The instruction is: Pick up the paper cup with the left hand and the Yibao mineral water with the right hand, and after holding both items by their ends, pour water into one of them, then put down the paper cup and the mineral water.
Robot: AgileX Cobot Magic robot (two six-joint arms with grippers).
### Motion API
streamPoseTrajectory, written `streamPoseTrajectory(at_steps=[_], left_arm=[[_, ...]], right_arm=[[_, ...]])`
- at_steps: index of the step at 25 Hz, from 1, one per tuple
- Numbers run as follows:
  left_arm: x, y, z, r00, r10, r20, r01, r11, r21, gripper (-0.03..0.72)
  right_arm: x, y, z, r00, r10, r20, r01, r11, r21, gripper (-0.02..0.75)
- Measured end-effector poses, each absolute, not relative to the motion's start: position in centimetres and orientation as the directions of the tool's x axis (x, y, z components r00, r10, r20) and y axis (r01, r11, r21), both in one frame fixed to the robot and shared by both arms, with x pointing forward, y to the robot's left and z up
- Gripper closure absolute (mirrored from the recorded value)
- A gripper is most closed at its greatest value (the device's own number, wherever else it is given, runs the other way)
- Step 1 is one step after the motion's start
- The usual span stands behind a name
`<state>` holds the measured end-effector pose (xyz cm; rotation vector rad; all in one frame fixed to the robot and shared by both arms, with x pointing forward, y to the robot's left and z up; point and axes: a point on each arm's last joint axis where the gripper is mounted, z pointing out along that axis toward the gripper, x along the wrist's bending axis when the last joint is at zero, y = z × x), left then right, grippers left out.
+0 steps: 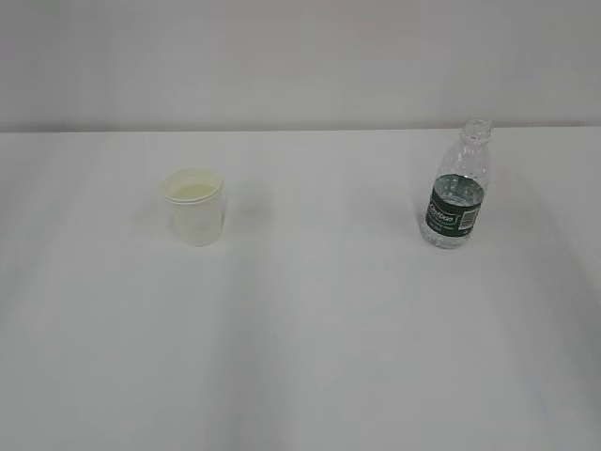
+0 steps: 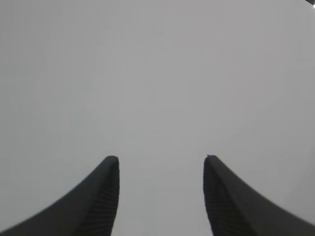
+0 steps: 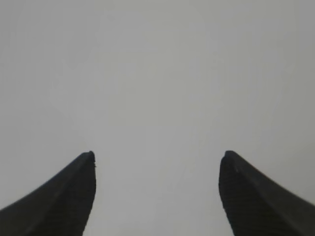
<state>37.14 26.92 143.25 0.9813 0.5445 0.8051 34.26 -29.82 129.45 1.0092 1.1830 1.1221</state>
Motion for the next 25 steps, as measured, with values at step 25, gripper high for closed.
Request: streamPoseTrajectory(at_steps=[25], left_arm=[[35.7,27.3,145.3,0.543,0.827,0.147,-0.641,0.295,0.708,0.322]], right_arm=[[34.3,-29.8,129.4,0.031,0.985,-0.168,-0.113,0.170,0.979,0.148]])
